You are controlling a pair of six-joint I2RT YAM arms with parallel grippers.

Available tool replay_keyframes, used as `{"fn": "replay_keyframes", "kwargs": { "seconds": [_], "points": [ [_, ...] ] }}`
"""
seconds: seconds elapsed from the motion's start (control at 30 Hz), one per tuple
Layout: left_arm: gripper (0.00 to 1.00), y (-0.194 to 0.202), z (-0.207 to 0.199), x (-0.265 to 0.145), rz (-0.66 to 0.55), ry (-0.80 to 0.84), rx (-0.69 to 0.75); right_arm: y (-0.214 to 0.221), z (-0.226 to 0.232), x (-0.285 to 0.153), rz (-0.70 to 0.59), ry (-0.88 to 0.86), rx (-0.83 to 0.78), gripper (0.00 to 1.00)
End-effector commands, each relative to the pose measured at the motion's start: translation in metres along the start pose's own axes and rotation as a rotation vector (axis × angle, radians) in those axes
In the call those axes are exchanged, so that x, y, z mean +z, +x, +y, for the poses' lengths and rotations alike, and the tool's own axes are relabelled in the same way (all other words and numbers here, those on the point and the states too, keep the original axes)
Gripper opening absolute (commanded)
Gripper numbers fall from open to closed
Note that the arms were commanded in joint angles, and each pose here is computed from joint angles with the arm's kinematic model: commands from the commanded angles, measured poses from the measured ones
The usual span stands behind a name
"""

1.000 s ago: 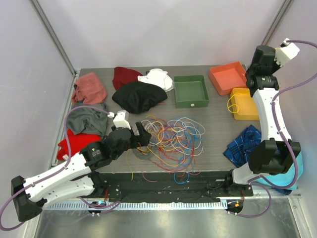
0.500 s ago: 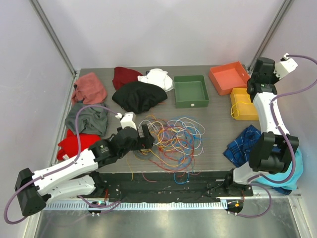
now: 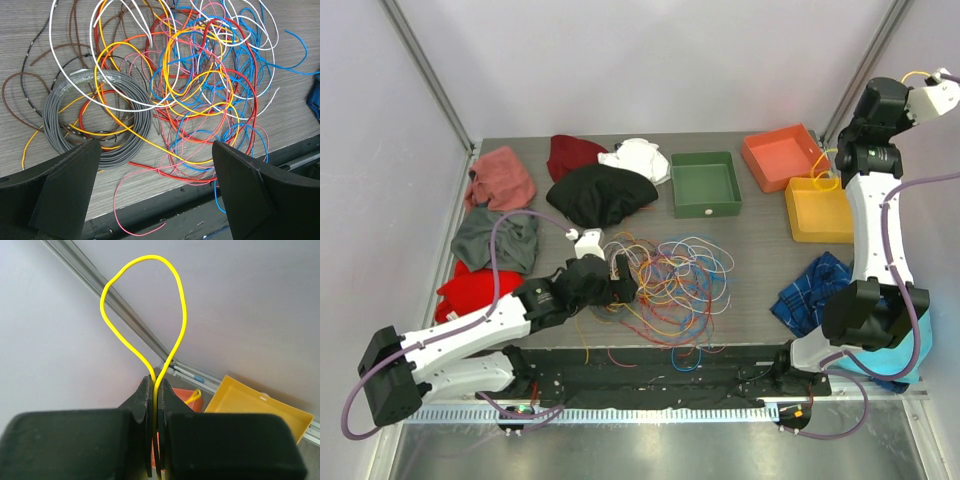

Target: Untangle the cables

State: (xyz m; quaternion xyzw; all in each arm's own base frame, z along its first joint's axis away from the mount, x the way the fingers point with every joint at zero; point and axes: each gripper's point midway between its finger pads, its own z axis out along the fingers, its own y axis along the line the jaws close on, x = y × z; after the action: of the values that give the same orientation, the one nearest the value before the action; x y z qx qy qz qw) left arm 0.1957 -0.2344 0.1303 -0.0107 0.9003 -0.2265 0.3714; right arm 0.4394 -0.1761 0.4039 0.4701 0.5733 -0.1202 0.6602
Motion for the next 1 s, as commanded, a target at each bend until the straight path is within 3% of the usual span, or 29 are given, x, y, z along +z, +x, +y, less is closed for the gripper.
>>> {"fn": "replay_keyframes", "kwargs": {
  "seconds": [0.0, 0.2, 0.4, 0.63, 0.97],
  "points": [
    [0.98, -0.018, -0.021, -0.004, -0.039, 0.061, -0.016, -0.034, 0.009, -0.006, -0.072, -0.019, 0.047, 0.01],
    [0.98, -0.014, -0.021, 0.001, -0.023, 0.05, -0.004, 0.002, -0.007, 0.004, -0.029, 0.02, -0.015, 0.01],
    [0.98, -0.01, -0.02, 0.007, -0.004, 0.038, 0.004, 0.068, -0.039, 0.02, 0.042, 0.076, -0.084, 0.01],
    [0.98, -0.009, -0.018, 0.01, 0.002, 0.018, 0.019, 0.147, -0.086, 0.029, 0.166, 0.153, -0.144, 0.01],
    [0.97, -0.002, -0.024, 0.02, 0.041, 0.022, 0.022, 0.218, -0.144, 0.034, 0.38, 0.252, -0.179, 0.01]
  ]
}}
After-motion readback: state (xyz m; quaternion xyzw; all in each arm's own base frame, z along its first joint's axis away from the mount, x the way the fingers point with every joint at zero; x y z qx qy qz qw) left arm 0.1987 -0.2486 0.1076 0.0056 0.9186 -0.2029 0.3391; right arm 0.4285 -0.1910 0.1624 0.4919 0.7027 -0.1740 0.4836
